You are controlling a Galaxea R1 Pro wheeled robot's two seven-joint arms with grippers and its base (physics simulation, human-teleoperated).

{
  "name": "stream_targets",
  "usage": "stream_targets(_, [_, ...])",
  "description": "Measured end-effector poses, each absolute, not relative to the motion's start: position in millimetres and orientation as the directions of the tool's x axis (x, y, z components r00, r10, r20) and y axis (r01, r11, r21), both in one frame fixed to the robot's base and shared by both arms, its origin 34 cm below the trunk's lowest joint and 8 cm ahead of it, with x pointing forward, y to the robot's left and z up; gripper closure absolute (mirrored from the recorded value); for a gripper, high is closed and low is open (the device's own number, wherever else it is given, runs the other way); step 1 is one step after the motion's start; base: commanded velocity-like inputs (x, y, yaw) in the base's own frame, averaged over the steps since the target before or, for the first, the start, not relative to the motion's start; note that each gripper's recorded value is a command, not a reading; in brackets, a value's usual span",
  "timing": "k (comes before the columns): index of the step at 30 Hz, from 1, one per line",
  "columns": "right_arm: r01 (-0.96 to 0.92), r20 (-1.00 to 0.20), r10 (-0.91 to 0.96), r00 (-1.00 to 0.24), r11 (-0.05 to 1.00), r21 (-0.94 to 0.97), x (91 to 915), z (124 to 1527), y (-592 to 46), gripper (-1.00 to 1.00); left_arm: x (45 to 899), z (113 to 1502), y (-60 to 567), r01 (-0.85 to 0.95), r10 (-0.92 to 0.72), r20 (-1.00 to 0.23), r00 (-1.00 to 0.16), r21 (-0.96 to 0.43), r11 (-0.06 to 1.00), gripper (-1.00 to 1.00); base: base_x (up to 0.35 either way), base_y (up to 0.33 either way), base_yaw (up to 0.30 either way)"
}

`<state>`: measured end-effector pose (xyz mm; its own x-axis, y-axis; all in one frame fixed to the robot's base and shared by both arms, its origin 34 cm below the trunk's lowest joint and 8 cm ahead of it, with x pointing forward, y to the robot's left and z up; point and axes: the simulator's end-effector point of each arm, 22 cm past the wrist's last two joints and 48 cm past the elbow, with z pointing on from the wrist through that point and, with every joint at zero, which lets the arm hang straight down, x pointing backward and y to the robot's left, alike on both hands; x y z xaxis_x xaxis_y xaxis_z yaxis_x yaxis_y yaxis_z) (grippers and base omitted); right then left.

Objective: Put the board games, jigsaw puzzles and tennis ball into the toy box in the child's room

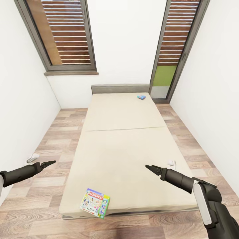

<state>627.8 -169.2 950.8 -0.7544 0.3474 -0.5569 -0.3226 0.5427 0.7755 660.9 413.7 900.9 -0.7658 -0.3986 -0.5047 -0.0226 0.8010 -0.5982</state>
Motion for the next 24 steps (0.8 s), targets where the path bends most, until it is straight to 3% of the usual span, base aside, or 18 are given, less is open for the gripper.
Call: stream_targets(24, [-0.347, -0.58, 0.35, -0.735, 0.541, 0.766, 629, 968, -167, -1.0, 664, 921, 414, 0.0, -0.4, -0.531, -0.747, -0.601, 0.799, -1.0, 0.0, 0.0, 0.0])
